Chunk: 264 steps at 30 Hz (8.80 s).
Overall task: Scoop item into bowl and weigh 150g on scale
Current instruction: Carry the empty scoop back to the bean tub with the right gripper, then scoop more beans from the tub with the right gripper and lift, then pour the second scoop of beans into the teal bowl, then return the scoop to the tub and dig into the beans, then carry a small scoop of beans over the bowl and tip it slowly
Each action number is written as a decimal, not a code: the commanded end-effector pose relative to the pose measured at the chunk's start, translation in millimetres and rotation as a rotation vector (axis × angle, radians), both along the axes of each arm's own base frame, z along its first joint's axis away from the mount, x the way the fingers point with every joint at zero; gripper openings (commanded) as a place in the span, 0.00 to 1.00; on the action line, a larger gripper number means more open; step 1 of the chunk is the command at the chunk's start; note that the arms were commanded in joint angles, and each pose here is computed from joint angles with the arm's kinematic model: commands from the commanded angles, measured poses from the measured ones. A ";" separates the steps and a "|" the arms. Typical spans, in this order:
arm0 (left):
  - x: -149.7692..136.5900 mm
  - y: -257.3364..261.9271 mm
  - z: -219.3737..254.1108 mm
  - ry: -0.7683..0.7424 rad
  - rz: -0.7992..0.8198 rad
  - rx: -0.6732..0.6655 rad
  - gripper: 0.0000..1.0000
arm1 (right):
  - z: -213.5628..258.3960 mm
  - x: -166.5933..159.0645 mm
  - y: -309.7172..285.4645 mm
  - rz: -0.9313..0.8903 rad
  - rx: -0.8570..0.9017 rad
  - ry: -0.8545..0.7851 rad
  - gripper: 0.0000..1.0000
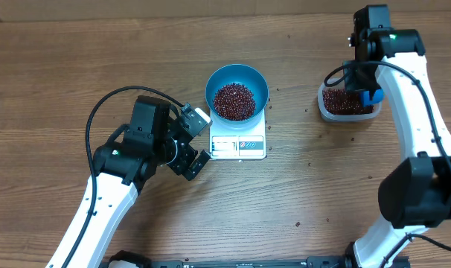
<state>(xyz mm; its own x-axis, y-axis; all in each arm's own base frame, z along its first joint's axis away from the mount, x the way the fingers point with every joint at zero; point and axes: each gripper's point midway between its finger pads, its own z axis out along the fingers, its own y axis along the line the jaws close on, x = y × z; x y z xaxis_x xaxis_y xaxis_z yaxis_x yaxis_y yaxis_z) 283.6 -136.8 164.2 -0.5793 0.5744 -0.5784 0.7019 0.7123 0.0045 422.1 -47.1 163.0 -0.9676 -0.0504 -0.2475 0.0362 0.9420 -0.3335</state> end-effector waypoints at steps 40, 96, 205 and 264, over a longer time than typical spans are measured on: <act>-2.0 -4.9 -0.9 0.012 -0.009 -0.019 1.00 | -35.8 -2.7 -4.9 -0.216 0.866 0.018 0.04; -2.0 -4.9 -0.9 0.012 -0.009 -0.019 0.99 | 64.4 8.7 227.4 0.385 1.070 -0.052 0.04; -2.0 -4.9 -0.9 0.012 -0.009 -0.019 1.00 | -38.5 -9.7 43.9 0.012 0.555 0.060 0.04; -2.0 -4.9 -0.9 0.012 -0.009 -0.019 1.00 | 117.9 -11.6 253.4 0.563 0.524 -0.363 0.04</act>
<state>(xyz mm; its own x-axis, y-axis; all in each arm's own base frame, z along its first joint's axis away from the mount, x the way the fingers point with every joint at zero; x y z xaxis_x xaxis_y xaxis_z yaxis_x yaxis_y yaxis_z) 283.7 -136.9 164.3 -0.5790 0.5743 -0.5788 0.7020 0.7121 0.0043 404.3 212.1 265.8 -0.7246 -0.2915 -0.6246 -0.4922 0.8532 0.1728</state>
